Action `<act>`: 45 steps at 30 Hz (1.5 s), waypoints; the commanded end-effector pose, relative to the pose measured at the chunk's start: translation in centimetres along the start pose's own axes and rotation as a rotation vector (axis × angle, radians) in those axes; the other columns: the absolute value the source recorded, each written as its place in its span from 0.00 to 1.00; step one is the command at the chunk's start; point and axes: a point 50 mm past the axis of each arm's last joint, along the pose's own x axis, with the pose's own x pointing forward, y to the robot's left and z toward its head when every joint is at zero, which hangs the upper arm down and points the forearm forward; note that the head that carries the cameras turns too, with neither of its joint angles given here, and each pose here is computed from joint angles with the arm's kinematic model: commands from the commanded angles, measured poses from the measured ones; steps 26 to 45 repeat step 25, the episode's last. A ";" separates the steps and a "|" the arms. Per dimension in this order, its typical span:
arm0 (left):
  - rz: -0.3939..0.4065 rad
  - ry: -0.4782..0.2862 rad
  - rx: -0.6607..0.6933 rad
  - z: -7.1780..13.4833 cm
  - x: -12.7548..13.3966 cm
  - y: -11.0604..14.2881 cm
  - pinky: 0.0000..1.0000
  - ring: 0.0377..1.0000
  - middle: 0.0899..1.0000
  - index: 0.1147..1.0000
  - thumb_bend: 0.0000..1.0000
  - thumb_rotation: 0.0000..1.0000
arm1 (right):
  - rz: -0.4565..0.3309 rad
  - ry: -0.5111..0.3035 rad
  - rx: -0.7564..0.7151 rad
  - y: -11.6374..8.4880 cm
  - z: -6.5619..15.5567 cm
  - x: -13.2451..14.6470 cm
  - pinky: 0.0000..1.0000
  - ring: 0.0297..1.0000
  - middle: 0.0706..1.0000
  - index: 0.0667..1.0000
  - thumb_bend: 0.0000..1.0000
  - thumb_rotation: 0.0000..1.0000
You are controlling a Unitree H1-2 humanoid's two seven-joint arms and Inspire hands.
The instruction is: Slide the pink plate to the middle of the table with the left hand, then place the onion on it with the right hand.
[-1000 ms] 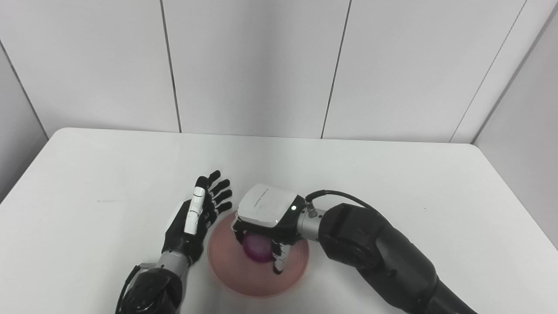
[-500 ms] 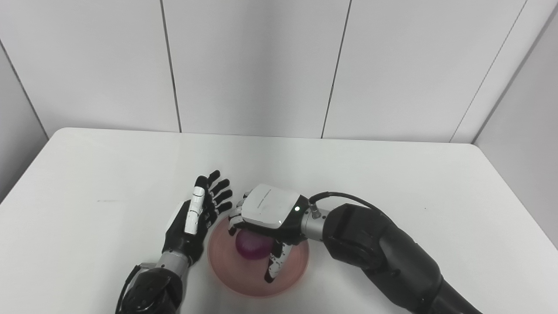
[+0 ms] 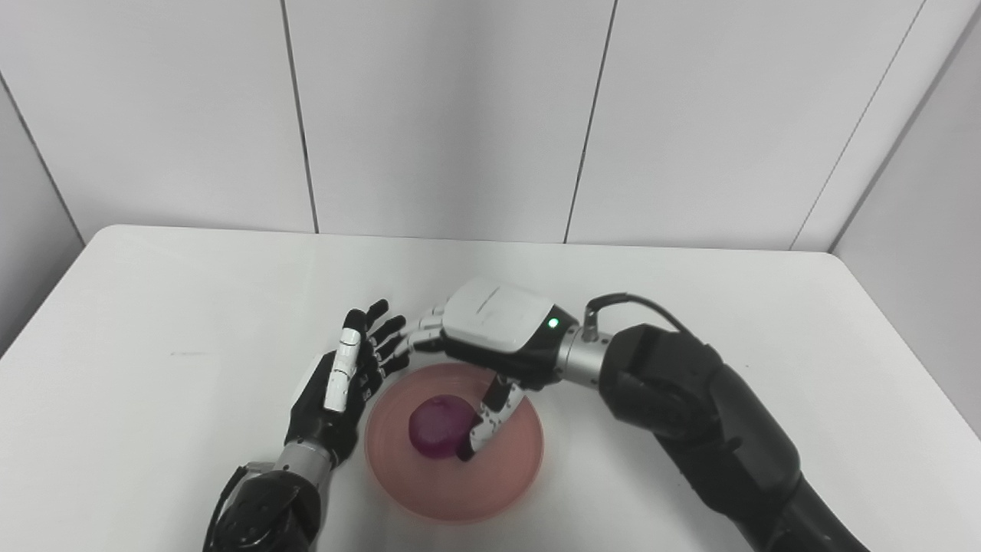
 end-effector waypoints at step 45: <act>0.021 0.091 -0.013 -1.7 -0.6 0.4 0.84 0.87 0.89 0.91 0.72 0.97 | -0.867 0.389 1.780 10.7 -0.7 -4.6 1.00 1.00 1.00 0.99 0.94 1.00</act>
